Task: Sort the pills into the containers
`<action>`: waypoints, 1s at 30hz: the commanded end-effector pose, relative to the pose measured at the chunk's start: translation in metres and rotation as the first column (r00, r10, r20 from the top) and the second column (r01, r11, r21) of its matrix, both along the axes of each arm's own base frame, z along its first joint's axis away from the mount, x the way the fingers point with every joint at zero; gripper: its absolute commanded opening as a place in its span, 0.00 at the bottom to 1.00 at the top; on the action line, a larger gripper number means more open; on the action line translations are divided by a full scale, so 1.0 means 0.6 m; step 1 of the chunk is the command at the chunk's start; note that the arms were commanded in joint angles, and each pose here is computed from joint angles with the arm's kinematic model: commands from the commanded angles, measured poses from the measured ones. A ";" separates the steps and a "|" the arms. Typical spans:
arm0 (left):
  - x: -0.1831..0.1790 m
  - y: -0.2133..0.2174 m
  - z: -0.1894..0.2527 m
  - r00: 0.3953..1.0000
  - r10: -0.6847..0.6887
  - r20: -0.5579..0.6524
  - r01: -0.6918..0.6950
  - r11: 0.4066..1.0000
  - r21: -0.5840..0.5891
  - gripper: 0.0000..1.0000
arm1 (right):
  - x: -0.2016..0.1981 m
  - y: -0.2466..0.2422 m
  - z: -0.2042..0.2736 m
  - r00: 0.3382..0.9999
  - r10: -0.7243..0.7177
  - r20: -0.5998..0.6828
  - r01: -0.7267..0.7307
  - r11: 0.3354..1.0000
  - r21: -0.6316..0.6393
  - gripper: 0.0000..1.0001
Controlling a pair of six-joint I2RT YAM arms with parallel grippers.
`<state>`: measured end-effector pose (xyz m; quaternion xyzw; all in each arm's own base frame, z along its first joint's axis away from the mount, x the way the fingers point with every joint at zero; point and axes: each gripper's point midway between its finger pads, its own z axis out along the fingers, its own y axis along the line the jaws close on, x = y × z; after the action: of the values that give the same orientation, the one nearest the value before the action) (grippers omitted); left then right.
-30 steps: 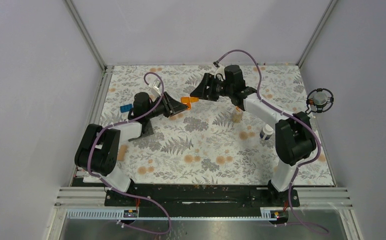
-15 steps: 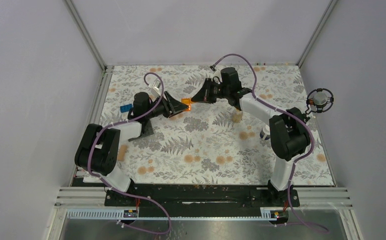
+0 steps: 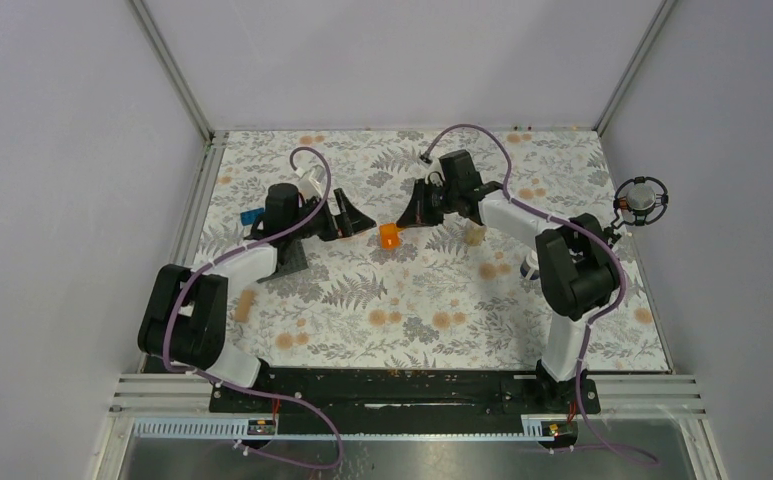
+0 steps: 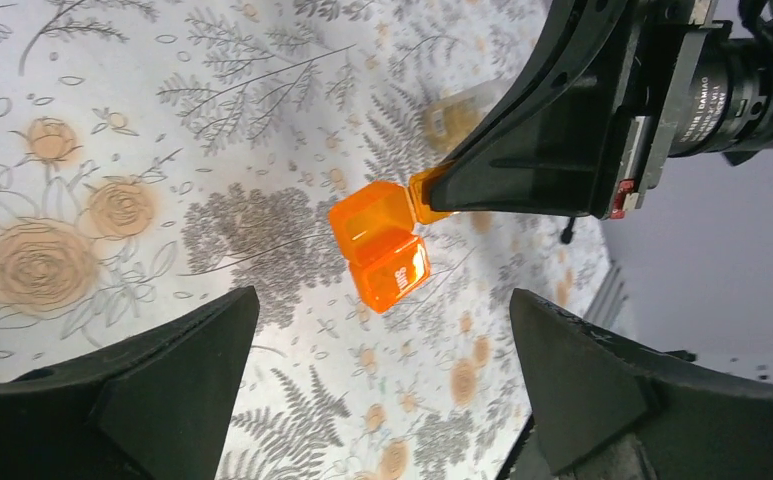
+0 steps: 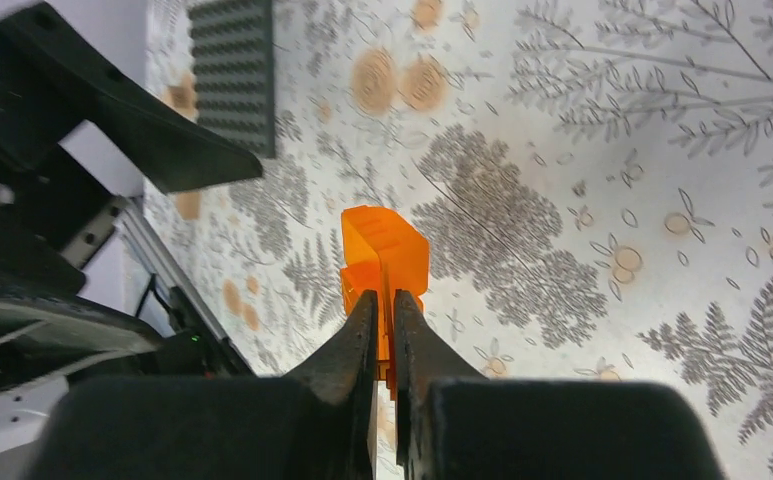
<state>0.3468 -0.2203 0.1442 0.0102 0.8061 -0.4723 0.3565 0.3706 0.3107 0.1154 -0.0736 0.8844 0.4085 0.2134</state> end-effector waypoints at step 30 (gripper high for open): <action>-0.008 0.087 0.018 0.975 0.167 0.145 -0.198 0.951 0.238 0.98 | -0.040 -0.288 0.061 0.869 -0.418 0.266 0.489 0.634 -0.600 0.75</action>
<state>0.3323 -0.1741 0.1310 0.0085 0.8503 -0.3398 0.4017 0.3621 0.2109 0.1070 -0.0107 0.9557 0.1499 0.2529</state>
